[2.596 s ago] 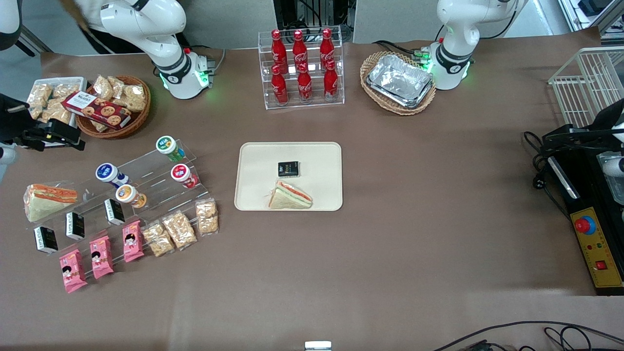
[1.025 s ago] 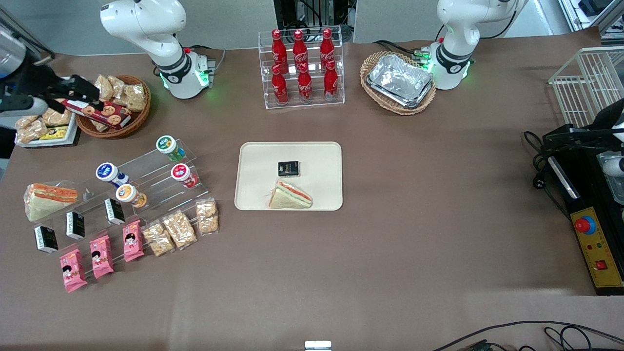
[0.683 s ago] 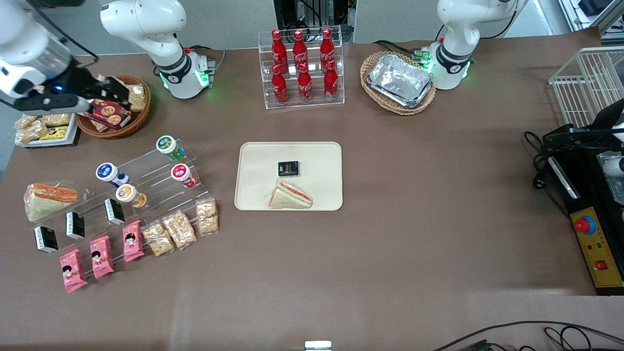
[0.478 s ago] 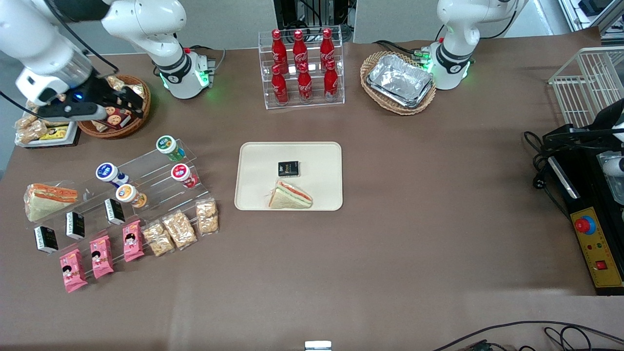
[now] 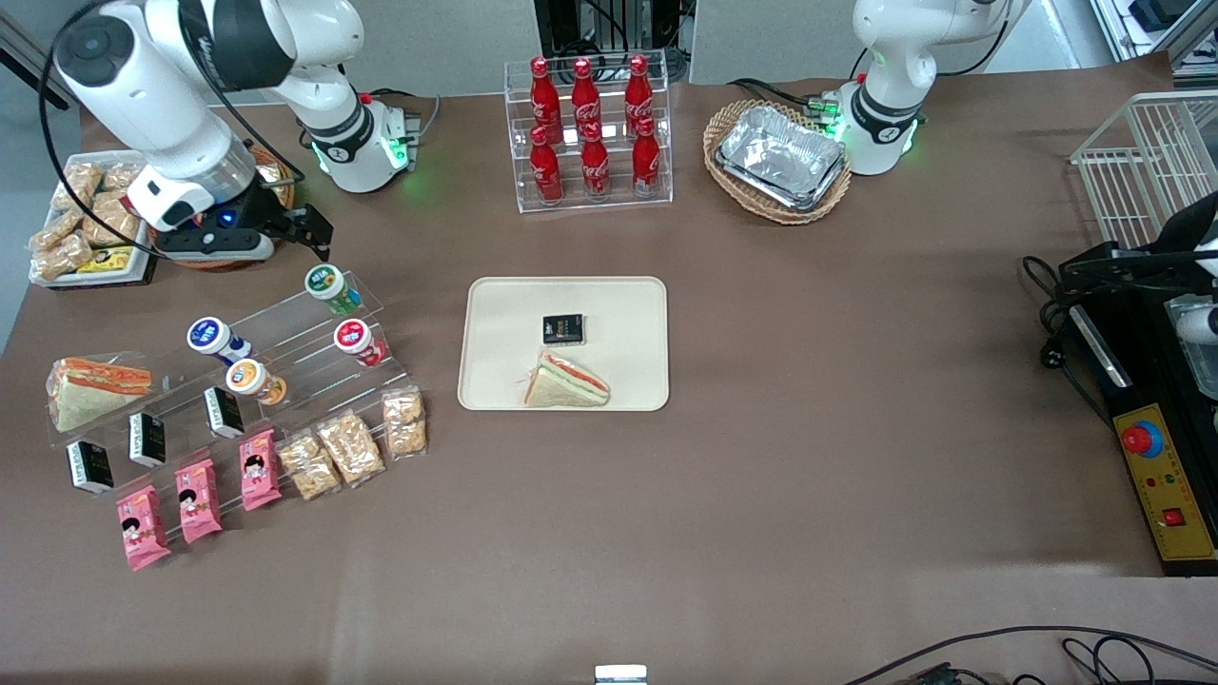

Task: Place green gum on tray
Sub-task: 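Lower the right gripper over the green-label yogurt bottle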

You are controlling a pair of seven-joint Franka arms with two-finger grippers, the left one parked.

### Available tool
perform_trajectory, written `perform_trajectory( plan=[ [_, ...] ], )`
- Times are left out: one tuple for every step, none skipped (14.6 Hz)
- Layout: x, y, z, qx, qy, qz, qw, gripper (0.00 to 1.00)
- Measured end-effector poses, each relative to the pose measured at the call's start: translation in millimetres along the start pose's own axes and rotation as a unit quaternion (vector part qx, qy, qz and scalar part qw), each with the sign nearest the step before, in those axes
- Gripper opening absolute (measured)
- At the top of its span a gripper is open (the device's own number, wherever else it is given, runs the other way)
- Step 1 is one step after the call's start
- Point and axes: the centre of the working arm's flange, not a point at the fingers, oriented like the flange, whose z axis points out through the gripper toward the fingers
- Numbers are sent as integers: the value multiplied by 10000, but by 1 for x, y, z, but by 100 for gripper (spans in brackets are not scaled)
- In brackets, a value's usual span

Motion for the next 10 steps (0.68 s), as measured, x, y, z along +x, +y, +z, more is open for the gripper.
perform_trajectory(
  plan=[
    [-1, 1, 7, 12, 64, 6, 10000, 100],
    [-2, 2, 16, 25, 130, 12, 9999, 100],
    [-4, 2, 24, 33, 180, 16, 9998, 100],
    [-6, 3, 32, 39, 217, 19, 9998, 100],
    [-8, 4, 39, 44, 255, 21, 9997, 100],
    [-10, 5, 46, 51, 295, 24, 9995, 100],
    [-12, 5, 52, 56, 333, 26, 9994, 100],
    [-14, 6, 59, 61, 365, 28, 9993, 100],
    [-16, 7, 65, 64, 388, 30, 9992, 100],
    [-18, 7, 69, 65, 397, 32, 9992, 100]
  ],
)
